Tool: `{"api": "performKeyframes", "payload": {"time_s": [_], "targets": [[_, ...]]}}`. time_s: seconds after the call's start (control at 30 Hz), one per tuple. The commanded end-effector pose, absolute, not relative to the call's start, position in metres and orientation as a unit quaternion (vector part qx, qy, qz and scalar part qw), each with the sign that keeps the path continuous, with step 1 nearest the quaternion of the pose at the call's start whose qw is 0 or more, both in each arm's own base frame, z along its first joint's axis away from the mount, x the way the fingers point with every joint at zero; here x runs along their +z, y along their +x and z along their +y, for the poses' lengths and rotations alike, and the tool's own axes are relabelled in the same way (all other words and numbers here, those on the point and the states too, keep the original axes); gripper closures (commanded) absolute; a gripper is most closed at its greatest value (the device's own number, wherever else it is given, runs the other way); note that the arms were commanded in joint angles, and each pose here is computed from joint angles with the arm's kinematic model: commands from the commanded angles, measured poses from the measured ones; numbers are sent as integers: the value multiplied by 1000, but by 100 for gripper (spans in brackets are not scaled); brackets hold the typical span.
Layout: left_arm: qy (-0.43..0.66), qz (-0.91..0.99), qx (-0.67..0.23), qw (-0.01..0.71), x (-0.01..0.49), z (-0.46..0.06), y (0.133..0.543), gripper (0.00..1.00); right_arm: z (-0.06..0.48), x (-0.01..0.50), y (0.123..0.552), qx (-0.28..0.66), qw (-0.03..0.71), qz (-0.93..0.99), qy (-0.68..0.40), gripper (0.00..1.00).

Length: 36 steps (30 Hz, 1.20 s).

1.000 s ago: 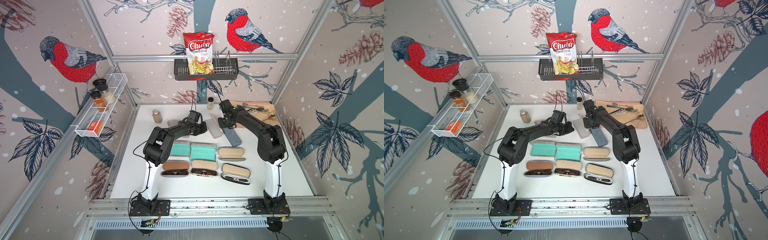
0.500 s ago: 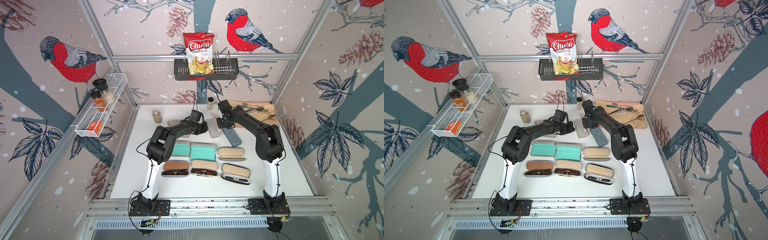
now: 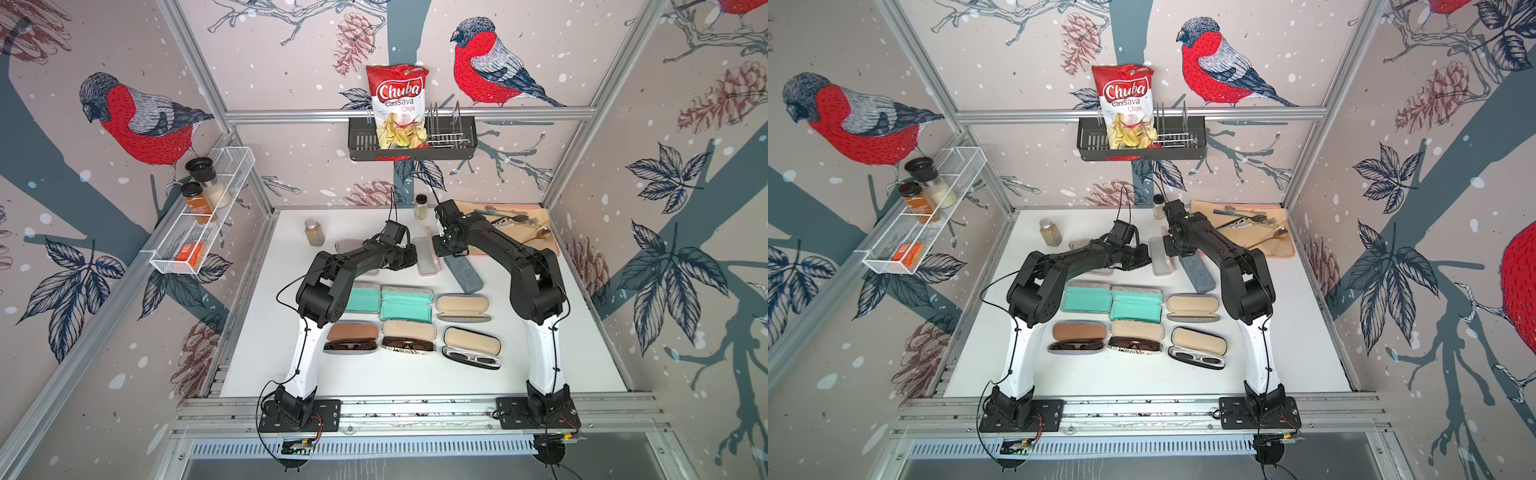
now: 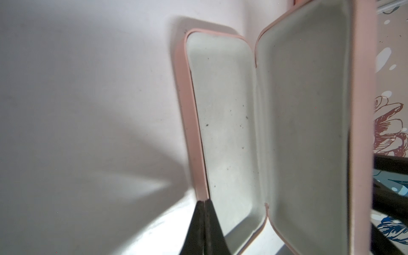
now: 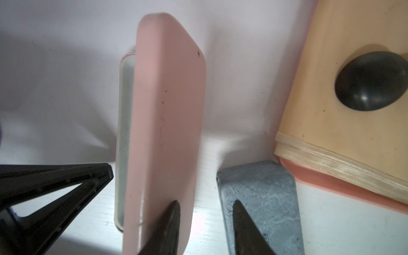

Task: Close the glasses case
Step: Close the glasses case at the center of the board.

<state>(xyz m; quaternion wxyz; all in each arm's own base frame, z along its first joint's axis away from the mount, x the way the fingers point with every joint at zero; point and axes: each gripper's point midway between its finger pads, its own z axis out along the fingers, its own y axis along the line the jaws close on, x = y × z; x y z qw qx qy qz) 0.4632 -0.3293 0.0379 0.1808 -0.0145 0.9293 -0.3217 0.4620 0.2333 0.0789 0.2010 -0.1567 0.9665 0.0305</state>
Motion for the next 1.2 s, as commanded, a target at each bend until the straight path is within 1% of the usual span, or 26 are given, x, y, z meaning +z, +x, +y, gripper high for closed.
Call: {"api": "performKeyframes", "payload": {"time_s": [0.0, 1.17], "targets": [[-9, 932, -311, 185, 36, -326, 463, 100, 235, 78, 460, 30, 196, 967, -158, 59], [-1, 931, -319, 177, 31, -337, 463, 100, 255, 63, 452, 43, 179, 967, -176, 58]]}}
